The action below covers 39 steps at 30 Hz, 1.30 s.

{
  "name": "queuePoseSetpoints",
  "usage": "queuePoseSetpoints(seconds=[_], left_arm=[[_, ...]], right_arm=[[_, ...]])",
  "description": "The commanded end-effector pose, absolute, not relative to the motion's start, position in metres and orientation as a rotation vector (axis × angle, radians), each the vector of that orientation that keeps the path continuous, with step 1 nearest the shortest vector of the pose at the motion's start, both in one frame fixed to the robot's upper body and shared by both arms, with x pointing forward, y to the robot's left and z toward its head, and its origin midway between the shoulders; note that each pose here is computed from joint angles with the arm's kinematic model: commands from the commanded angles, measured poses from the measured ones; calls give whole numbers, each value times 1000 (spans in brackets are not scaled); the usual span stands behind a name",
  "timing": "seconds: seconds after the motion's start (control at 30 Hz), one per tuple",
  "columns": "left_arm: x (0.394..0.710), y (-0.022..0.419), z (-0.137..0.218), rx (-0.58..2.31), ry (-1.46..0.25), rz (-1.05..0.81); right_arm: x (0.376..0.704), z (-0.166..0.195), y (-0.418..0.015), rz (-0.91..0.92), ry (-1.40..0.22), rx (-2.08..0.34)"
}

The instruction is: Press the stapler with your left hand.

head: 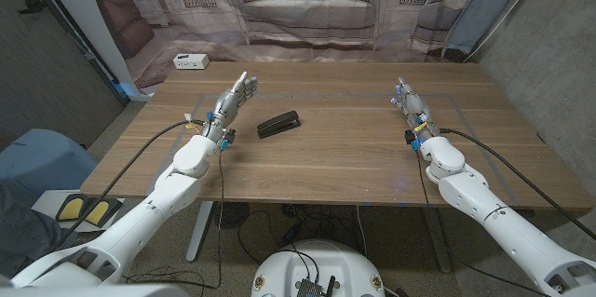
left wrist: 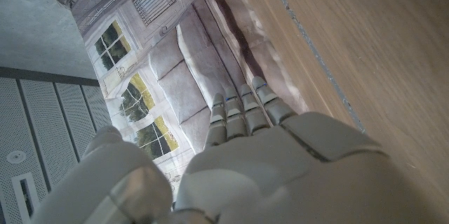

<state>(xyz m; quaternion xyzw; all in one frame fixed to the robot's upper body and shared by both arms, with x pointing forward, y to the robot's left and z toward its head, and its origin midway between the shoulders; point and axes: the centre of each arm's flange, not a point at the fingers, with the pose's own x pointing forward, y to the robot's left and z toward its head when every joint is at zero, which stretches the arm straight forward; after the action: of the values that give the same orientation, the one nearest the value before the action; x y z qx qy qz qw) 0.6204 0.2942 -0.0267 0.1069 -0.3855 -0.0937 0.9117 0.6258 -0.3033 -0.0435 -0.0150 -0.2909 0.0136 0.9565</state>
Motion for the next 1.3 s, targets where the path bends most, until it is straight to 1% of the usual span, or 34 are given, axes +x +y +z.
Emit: queuePoseSetpoints(seconds=[0.03, 0.33, 0.6, 1.3], left_arm=[[607, 288, -29, 283, -855, -169], [601, 281, -28, 365, -903, -111], [600, 275, -28, 387, -932, -140], [581, 264, -29, 540, -983, -61]], right_arm=[[624, -44, -304, 19, -593, -31], [623, -47, -306, 9, -589, -26], [621, -49, -308, 5, -586, -26], [616, -51, -308, 5, -589, -27]])
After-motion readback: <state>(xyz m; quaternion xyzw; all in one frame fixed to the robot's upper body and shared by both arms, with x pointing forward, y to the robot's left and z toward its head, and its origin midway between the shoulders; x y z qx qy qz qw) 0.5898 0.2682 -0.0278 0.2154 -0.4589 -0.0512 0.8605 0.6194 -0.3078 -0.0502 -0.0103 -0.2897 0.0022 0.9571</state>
